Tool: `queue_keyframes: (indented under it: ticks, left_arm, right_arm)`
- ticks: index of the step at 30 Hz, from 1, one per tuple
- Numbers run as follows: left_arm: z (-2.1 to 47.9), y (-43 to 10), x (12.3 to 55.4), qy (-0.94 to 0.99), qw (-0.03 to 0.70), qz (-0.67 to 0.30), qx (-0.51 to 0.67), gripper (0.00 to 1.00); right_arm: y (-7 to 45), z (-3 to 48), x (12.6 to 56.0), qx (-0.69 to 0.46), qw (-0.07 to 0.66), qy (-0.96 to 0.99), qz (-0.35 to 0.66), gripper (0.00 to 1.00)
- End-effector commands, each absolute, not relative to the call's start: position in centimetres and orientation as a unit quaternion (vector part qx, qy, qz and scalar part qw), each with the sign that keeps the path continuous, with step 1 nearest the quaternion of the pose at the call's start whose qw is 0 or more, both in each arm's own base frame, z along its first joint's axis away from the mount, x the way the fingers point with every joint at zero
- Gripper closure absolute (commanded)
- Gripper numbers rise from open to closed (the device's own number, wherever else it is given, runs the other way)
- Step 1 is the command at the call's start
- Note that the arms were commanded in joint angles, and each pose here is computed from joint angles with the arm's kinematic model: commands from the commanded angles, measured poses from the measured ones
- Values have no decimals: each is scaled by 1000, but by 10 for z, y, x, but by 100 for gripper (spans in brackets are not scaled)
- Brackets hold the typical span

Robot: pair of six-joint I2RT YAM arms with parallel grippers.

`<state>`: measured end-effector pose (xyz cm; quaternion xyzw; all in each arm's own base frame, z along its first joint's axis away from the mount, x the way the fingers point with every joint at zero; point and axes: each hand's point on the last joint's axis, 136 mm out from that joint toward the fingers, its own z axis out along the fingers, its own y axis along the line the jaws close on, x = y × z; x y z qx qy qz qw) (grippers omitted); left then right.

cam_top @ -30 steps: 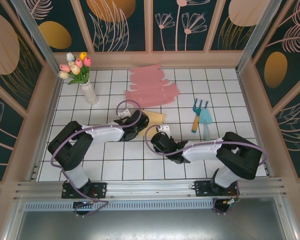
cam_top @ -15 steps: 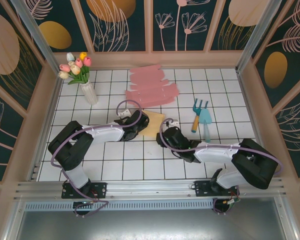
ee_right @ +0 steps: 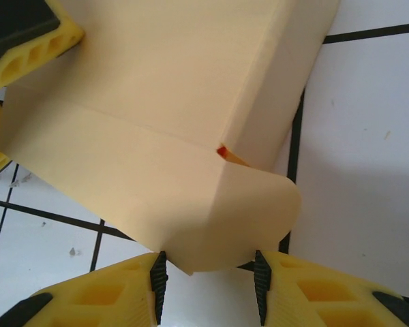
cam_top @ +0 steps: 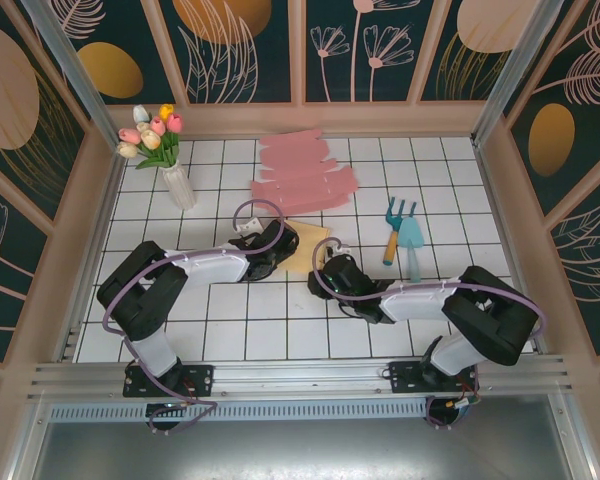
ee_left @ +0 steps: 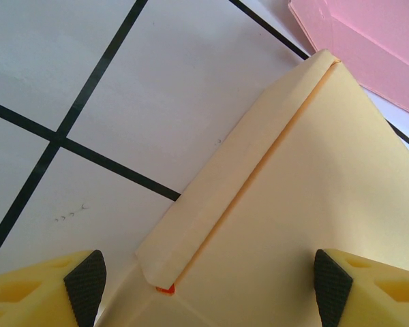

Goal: Fold the paper box

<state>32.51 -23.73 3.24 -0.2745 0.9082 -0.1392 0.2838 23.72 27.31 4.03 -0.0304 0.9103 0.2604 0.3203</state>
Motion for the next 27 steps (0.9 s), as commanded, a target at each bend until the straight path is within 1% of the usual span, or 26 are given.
queue_keyframes:
  ticks: [1, 6, 14, 21, 27]
  left_arm:
    - [-22, -205, 281, 947, 204, -38, -243, 21]
    - [-22, -206, 282, 948, 204, -39, -243, 21]
    - [-22, -205, 282, 947, 205, -38, -244, 21]
    - [-23, -207, 282, 948, 202, -40, -243, 22]
    - [-21, -206, 282, 948, 203, -39, -243, 22]
  right_arm:
    - [289, 56, 245, -28, 331, 896, 296, 58]
    - [292, 60, 247, -37, 334, 896, 290, 60]
    - [279, 60, 258, -35, 355, 903, 238, 60]
    - [282, 62, 263, -38, 360, 902, 236, 60]
    - [290, 61, 262, -47, 350, 901, 250, 62]
